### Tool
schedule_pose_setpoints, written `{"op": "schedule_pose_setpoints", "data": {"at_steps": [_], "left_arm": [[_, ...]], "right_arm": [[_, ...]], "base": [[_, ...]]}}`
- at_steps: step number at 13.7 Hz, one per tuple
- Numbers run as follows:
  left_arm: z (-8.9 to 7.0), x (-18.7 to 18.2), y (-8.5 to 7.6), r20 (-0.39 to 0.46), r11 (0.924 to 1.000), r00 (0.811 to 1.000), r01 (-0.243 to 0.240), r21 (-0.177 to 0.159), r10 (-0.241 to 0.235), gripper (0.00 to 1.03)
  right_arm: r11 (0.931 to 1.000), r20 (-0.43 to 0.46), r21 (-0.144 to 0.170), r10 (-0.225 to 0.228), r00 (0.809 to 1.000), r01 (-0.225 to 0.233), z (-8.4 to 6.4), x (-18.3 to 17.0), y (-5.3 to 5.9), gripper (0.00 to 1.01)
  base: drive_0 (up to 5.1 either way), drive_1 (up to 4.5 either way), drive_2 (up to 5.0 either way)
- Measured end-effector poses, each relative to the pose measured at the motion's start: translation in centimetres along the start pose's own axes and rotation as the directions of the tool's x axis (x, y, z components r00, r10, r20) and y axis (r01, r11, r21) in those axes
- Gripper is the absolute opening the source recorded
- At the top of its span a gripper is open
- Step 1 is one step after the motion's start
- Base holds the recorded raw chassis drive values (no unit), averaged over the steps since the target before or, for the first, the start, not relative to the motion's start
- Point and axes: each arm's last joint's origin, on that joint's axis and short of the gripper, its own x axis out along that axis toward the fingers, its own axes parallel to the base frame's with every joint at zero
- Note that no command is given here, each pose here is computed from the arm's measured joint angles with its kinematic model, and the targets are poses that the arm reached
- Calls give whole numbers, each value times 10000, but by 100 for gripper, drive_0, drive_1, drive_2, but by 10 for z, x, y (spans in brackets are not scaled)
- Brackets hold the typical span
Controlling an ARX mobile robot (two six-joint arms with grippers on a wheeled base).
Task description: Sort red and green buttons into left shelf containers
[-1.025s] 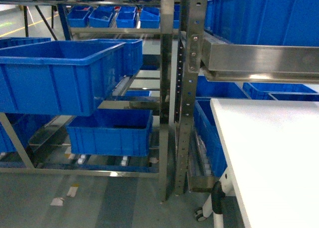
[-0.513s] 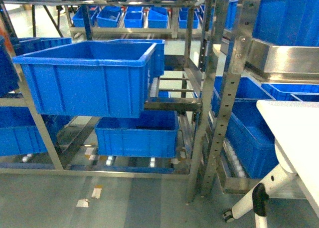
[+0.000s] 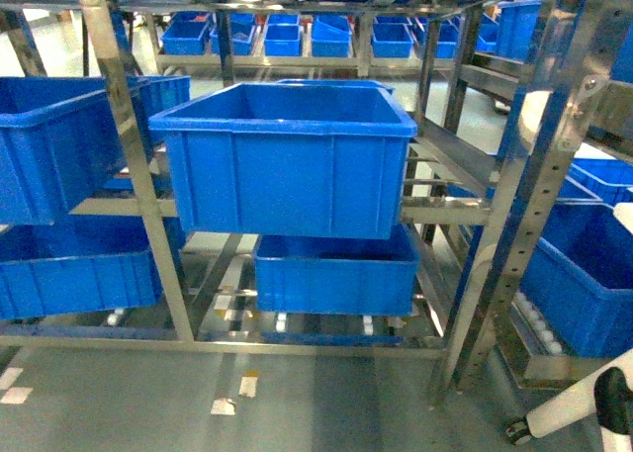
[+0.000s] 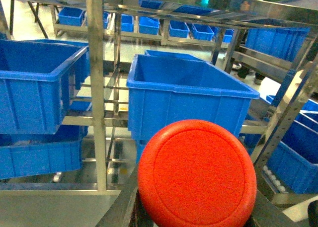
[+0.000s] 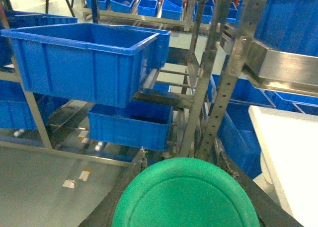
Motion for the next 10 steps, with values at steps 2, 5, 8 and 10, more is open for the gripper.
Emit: {"op": "schedule_pose_setpoints", "data": {"at_steps": [2,5,8,10], "left_arm": [[0,0,0,15,10000,10000,2,-3,-2,25],[0,0,0,15,10000,10000,2,-3,-2,25],[0,0,0,7,10000,10000,1,-1,-1,25],[0,0,1,58,9999,9999,-138,-9,138,25]], "right_arm": [[10000,-19,4,-2,10000,2,0,0,0,34],[10000,-7,1,1,10000,-1,0,0,0,34],[10000,-22,4,2,10000,-2,0,0,0,34],[10000,-7,2,47,10000,-47,0,0,0,34]], "base": [[-495,250,250],[-499,245,245],[-329,168,168],[0,0,0]]}}
